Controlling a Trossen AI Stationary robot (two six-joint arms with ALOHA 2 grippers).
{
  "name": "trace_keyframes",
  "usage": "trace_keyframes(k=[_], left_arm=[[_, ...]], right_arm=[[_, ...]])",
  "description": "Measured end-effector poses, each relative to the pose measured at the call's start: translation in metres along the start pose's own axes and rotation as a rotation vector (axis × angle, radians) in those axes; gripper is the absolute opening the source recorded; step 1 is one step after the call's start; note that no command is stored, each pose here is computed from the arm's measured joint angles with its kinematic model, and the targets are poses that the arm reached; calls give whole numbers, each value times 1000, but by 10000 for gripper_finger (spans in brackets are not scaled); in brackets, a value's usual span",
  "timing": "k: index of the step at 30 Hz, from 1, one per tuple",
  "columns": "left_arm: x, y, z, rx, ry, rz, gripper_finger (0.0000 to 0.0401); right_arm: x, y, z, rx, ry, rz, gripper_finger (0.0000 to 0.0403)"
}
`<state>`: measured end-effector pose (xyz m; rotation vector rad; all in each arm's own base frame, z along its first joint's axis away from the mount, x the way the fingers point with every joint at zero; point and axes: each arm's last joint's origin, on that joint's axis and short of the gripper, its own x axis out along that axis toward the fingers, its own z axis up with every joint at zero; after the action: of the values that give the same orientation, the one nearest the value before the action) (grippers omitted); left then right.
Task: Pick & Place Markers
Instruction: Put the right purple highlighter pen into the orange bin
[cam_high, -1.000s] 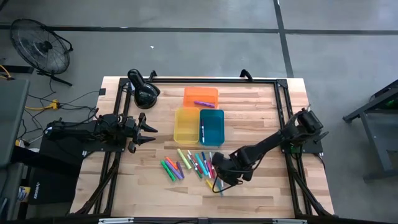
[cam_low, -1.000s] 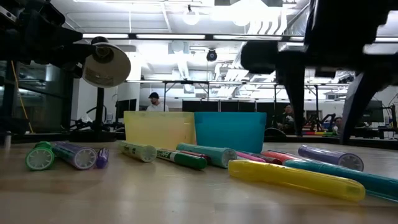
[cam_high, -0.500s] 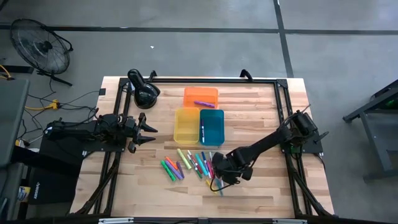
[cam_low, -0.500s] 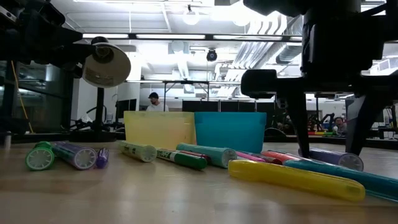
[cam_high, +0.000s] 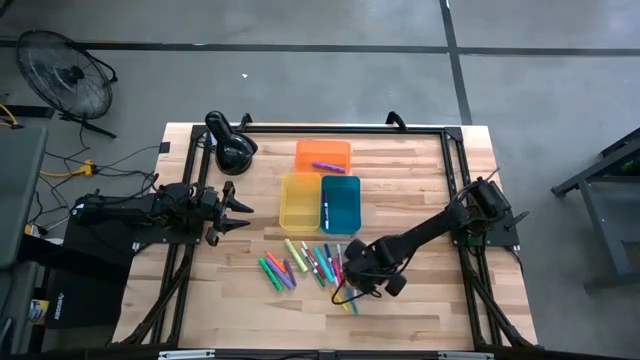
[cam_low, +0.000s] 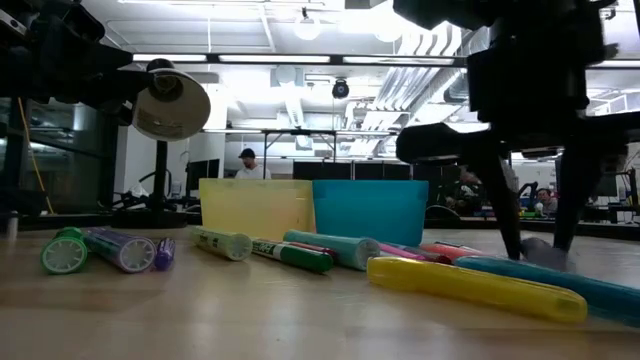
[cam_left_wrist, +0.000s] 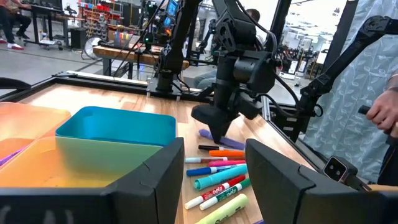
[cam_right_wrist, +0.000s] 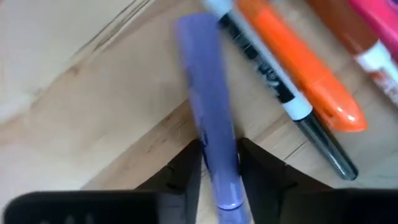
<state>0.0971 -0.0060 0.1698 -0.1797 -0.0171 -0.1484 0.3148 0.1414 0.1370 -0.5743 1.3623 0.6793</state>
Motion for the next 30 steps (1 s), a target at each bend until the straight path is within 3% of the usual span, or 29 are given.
trace_keyframes(k=[4,10,22,30], left_arm=[[0,0,0,0,0,0,170],[0,0,0,0,0,0,170],[0,0,0,0,0,0,170],[0,0,0,0,0,0,170]], right_arm=[[0,0,0,133,-5,8,55],[0,0,1,247,-14,14,53],[-10,6,-5,351,12,102,53],[-43,10,-14,430,3,38,53]])
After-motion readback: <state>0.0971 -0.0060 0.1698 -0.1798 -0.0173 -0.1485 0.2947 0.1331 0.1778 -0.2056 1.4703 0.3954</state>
